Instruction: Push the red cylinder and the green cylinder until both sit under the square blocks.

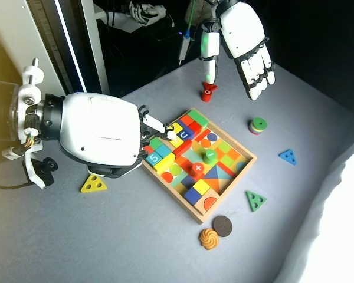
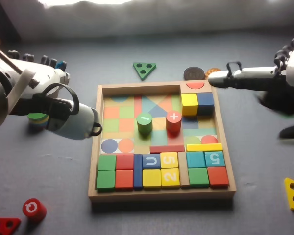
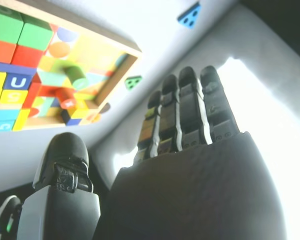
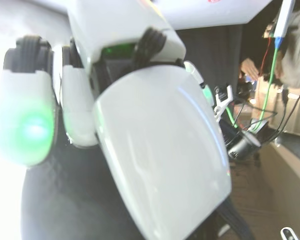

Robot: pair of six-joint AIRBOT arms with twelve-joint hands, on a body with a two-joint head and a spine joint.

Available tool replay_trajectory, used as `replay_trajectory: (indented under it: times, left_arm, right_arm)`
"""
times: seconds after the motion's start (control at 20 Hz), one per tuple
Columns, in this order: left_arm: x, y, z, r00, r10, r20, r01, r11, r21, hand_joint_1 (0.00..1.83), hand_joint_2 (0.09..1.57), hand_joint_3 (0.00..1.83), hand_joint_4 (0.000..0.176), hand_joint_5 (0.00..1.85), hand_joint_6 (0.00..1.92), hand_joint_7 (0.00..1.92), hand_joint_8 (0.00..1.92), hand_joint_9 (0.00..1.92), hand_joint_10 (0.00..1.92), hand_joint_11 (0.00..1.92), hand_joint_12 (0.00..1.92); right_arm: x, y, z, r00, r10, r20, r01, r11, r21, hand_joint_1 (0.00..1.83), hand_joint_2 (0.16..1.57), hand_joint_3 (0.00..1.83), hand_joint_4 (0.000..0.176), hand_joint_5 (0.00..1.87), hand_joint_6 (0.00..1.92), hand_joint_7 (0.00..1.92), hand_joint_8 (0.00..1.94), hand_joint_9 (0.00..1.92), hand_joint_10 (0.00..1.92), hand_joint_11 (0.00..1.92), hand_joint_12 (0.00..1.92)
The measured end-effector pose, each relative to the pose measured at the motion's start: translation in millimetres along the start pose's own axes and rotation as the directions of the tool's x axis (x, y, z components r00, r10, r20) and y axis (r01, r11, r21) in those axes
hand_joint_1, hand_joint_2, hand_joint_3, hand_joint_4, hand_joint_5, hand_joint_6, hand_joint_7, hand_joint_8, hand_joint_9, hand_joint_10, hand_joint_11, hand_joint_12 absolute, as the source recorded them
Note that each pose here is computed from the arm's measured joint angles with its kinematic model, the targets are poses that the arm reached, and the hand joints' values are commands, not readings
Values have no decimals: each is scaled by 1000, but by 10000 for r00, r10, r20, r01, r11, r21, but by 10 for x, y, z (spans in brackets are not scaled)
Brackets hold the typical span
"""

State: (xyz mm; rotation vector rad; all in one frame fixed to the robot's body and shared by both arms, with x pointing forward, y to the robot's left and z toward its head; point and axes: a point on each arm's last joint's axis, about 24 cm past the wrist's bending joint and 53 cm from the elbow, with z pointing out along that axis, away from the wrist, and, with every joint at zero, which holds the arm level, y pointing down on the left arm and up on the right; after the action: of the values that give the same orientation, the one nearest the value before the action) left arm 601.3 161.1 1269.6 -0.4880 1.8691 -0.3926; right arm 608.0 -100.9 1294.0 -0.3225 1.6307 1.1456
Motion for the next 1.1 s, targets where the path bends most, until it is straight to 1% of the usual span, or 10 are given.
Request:
replay_trajectory:
  times: [0.2,0.45,0.7,0.8,0.85,0.9,0.95,1.0,1.05,1.1]
  left_arm:
    - [-1,0,0,10000,1,3,-1,10000,1,0,1262,12,0,0,0,0,0,0,0,0,0]
    - [6,-3,0,10000,9,-29,-9,10000,12,0,1267,12,0,0,0,0,0,0,0,0,0]
    - [35,8,-10,9997,-153,-213,151,9999,-66,0,1265,9,0,0,0,0,0,0,0,0,0]
    - [48,-6,-10,9996,-118,-274,119,9999,7,0,1273,12,0,0,0,0,0,0,0,0,0]
    - [51,-26,-10,9995,-95,-289,98,9999,91,0,1272,10,0,0,0,0,0,0,0,0,0]
    - [52,-33,-10,9995,-88,-294,91,9999,121,0,1266,7,0,0,0,0,0,0,0,0,0]
    - [54,-38,-10,9995,-85,-300,90,9999,139,0,1264,6,0,0,0,0,0,0,0,0,0]
    - [53,-37,-10,9995,-85,-300,89,9999,135,0,1264,6,0,0,0,0,0,0,0,0,0]
    - [53,-30,-13,9994,-119,-330,123,9999,113,0,1256,2,0,0,0,0,0,0,0,0,0]
    - [46,-30,-15,9994,-143,-326,147,9998,124,0,1266,6,0,0,0,0,0,0,0,0,0]
  right_arm:
    - [-7,11,0,9998,-205,31,205,9998,-42,0,1135,63,0,0,0,0,0,0,0,0,0]
    - [-112,-27,72,9934,-1128,231,1129,9936,-65,0,1130,51,0,0,0,0,0,0,0,0,0]
    - [-92,-202,318,9922,-1214,-291,1220,9923,215,0,1196,30,0,0,0,0,0,0,0,0,0]
    - [-102,-160,356,9873,-1545,-378,1551,9878,147,343,1222,0,0,218,26,457,98,425,89,0,875]
    - [-91,-125,381,9864,-1562,-507,1567,9876,62,629,1112,9,0,79,86,417,1515,468,1469,0,1503]
    - [-63,-111,399,9853,-1590,-621,1595,9872,23,704,1093,8,0,40,50,751,1856,714,1831,36,1837]
    - [-11,-100,427,9811,-1762,-800,1765,9843,-34,901,1020,0,0,36,22,1085,1924,1085,1903,555,1904]
    - [45,-87,461,9748,-1998,-997,1997,9798,-107,970,993,0,0,34,9,1213,1938,1279,1917,971,1918]
    - [93,-83,499,9731,-1972,-1189,1965,9803,-172,1000,976,0,0,60,9,1283,1940,1372,1920,1251,1920]
    - [114,-86,536,9716,-1960,-1322,1954,9806,-176,1014,999,1,0,108,21,1296,1941,1376,1921,1321,1921]
